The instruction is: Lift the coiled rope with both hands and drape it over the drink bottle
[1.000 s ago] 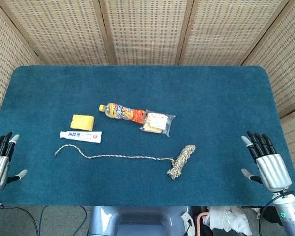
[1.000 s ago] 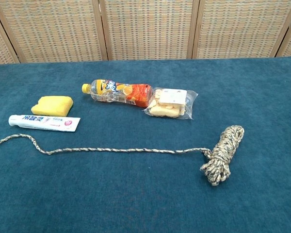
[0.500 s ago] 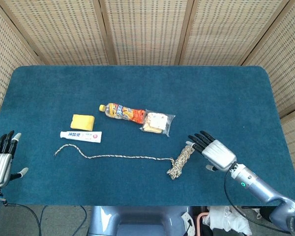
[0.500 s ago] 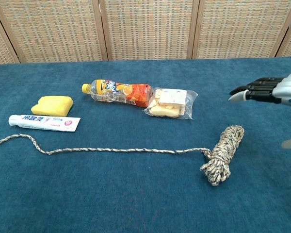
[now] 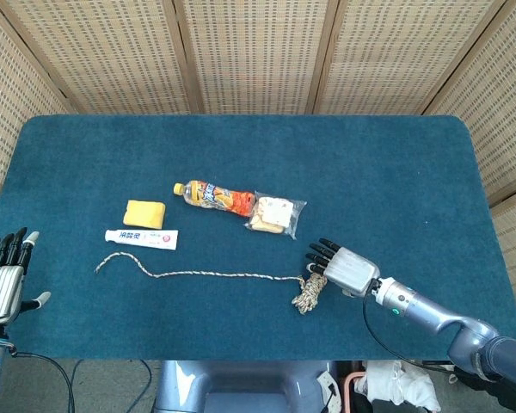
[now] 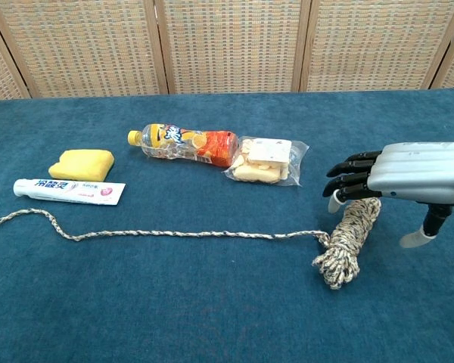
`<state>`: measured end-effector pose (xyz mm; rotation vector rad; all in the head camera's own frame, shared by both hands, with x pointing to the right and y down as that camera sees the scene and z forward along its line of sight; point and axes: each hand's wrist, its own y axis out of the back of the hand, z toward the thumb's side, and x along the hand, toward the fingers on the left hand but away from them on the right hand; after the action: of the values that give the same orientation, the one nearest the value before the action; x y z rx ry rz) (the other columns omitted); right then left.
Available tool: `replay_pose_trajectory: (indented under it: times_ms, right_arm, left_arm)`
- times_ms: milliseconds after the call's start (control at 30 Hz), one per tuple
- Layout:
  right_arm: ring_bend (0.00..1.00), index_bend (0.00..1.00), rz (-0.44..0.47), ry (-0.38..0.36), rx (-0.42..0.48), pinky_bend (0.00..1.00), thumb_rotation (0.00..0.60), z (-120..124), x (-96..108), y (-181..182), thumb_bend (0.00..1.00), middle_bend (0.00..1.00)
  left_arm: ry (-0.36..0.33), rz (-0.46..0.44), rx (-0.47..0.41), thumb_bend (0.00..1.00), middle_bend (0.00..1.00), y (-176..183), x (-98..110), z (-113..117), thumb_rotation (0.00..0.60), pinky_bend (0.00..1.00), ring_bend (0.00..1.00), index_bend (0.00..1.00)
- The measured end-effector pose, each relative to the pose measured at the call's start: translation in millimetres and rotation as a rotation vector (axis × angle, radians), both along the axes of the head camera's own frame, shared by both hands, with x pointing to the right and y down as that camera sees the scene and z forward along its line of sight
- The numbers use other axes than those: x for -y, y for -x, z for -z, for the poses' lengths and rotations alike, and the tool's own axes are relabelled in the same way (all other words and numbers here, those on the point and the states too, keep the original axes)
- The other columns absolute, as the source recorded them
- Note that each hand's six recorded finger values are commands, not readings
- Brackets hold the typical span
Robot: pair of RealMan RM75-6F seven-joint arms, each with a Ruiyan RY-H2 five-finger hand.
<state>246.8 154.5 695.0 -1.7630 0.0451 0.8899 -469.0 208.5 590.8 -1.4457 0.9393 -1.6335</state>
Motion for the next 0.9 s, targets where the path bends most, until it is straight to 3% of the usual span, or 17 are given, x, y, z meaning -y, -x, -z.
replay_pose_trajectory:
  times_ms: [233, 433, 533, 700, 900]
  right_arm:
    - [0.04, 0.24, 0.031, -0.008, 0.006, 0.12, 0.600, -6, 0, 7, 0.23, 0.16]
    - [0.11, 0.31, 0.047, -0.003, -0.007, 0.21, 0.600, -16, 0, 12, 0.29, 0.22]
    - [0.17, 0.36, 0.051, 0.003, -0.011, 0.30, 0.600, -21, 0, 13, 0.33, 0.29]
    - [0.36, 0.55, 0.039, 0.014, 0.017, 0.50, 0.600, -25, 0, 17, 0.47, 0.49]
    - [0.43, 0.61, -0.001, 0.024, 0.081, 0.56, 0.600, -19, 4, 17, 0.59, 0.57]
  left_arm:
    - [0.002, -0.001, 0.000, 0.00, 0.00, 0, 0, -1, 0.600, 0.00, 0.00, 0.00]
    - [0.005, 0.005, 0.002, 0.00, 0.00, 2, 1, -2, 0.600, 0.00, 0.00, 0.00]
    - [0.005, 0.007, 0.002, 0.00, 0.00, 3, 1, -2, 0.600, 0.00, 0.00, 0.00]
    - [0.009, 0.007, 0.003, 0.00, 0.00, 3, 2, -4, 0.600, 0.00, 0.00, 0.00]
    - [0.005, -0.024, 0.021, 0.00, 0.00, 3, 5, -9, 0.600, 0.00, 0.00, 0.00]
